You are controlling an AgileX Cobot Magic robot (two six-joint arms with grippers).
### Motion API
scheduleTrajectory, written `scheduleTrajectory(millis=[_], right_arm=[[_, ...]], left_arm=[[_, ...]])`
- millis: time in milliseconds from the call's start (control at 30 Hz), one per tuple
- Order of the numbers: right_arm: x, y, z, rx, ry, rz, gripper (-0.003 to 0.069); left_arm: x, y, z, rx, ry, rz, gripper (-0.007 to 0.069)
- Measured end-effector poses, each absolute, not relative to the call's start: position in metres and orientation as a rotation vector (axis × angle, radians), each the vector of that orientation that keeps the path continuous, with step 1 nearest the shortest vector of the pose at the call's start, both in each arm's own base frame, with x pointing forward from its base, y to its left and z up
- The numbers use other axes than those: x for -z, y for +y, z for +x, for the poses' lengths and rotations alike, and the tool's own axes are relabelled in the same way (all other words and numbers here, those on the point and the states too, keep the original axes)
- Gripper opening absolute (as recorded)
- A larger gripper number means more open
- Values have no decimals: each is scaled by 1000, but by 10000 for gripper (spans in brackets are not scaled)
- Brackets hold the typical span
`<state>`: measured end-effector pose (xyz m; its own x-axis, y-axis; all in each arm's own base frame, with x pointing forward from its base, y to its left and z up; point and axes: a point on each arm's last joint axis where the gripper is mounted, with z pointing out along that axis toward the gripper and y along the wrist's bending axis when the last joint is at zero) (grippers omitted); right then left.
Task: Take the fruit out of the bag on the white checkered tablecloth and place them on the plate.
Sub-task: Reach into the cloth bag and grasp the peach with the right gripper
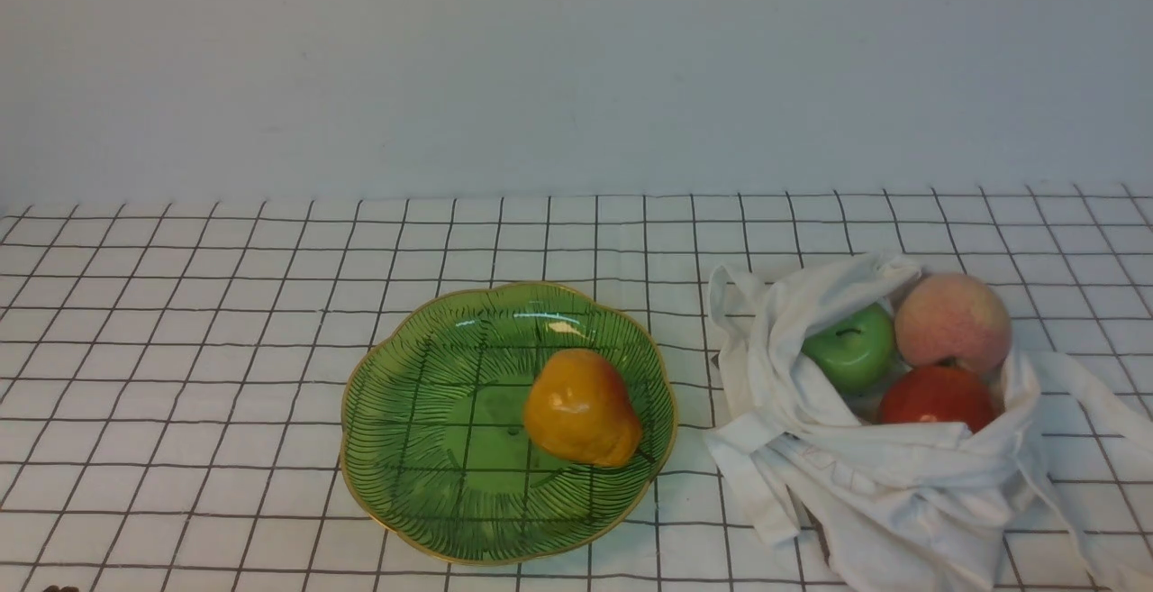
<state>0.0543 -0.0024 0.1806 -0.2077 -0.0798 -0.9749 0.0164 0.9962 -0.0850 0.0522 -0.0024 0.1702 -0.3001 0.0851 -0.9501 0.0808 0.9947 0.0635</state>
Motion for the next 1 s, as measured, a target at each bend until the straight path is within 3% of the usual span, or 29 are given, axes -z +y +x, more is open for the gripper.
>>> scheduleTrajectory(millis=[167, 267, 433, 500, 767, 933, 1000], right_arm=[[-182, -2, 55, 68, 1750, -25, -14], [-189, 0, 56, -78, 1666, 103, -14], [-207, -2, 56, -506, 1404, 503, -14], [-210, -4, 56, -594, 1338, 594, -14], [-219, -9, 54, -650, 1227, 663, -14], [-278, 0, 46, -549, 1292, 437, -14], [-310, 6, 53, -453, 1435, 322, -14]], left_arm=[[-170, -2, 52, -4, 1877, 120, -8], [-170, -2, 52, -4, 1877, 120, -8], [-170, -2, 52, -5, 1877, 121, -8], [-170, -2, 52, -5, 1877, 121, -8], [-170, -2, 52, -6, 1877, 122, -8], [-170, -2, 52, -6, 1877, 122, -8], [-170, -2, 52, -6, 1877, 122, -8]])
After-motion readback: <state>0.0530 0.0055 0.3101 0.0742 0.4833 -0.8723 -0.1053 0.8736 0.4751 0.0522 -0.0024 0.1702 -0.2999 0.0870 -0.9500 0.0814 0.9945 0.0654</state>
